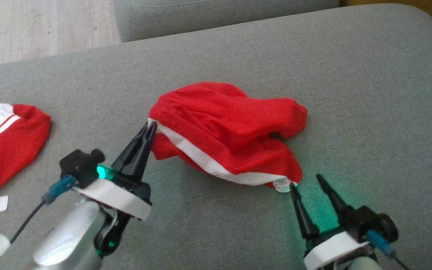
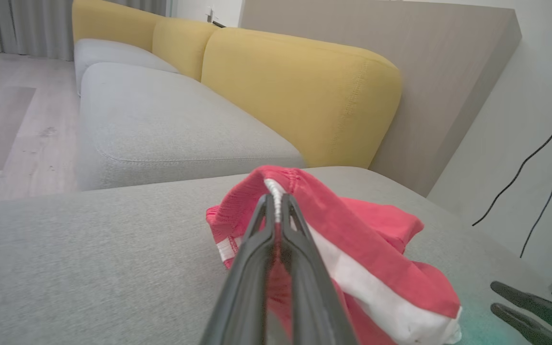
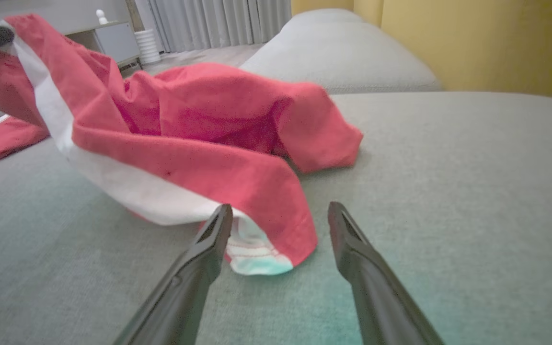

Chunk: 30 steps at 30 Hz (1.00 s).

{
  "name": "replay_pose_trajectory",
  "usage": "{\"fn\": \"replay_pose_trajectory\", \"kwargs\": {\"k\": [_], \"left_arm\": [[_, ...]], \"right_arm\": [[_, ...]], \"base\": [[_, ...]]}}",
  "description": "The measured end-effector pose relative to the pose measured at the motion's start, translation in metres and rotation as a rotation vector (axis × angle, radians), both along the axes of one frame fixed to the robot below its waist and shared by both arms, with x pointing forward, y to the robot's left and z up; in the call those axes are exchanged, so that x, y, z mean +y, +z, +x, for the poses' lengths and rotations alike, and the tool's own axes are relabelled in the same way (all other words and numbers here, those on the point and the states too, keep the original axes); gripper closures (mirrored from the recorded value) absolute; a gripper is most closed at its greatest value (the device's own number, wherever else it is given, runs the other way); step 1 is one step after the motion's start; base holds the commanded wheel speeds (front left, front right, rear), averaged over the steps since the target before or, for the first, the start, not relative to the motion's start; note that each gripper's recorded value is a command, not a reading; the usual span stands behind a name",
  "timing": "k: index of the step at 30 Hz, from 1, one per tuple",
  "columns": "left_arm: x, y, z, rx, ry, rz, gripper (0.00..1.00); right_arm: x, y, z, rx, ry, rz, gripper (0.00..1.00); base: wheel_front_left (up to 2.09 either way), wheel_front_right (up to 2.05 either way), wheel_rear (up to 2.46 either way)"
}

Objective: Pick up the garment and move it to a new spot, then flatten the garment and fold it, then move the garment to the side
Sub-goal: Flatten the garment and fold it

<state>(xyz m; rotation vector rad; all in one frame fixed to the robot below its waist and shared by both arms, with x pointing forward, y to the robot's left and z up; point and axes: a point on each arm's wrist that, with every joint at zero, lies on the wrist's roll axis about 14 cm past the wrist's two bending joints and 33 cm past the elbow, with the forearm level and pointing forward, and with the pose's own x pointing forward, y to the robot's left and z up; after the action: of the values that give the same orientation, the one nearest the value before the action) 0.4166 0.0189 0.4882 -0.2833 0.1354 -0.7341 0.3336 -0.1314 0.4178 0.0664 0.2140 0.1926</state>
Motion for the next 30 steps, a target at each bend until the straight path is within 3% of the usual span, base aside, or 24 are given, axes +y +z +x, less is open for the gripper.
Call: {"fn": "replay_pose_trajectory", "kwargs": {"k": [11,19,20,22,23,30], "left_arm": [[0.021,0.003,0.000,-0.020,0.062,-0.009,1.00],[0.028,-0.005,0.001,-0.006,0.074,0.002,1.00],[0.031,-0.008,0.002,0.000,0.078,0.009,1.00],[0.033,-0.011,0.003,0.005,0.082,0.014,1.00],[0.035,-0.012,0.003,0.006,0.083,0.017,1.00],[0.035,0.001,0.007,-0.040,0.084,0.018,1.00]], "right_arm": [[0.025,-0.039,-0.020,0.135,0.093,-0.016,0.00],[0.030,-0.043,-0.004,0.145,0.115,-0.012,0.00],[0.030,-0.043,0.000,0.146,0.116,-0.008,0.11],[0.032,-0.044,0.003,0.147,0.122,-0.008,0.77],[0.032,-0.044,0.004,0.146,0.124,-0.008,1.00],[0.018,-0.018,0.023,0.049,0.082,-0.027,1.00]], "base": [[0.00,0.00,0.00],[0.00,0.00,0.00],[0.00,0.00,0.00],[0.00,0.00,0.00],[0.00,0.00,0.00],[0.00,0.00,0.00]]}}
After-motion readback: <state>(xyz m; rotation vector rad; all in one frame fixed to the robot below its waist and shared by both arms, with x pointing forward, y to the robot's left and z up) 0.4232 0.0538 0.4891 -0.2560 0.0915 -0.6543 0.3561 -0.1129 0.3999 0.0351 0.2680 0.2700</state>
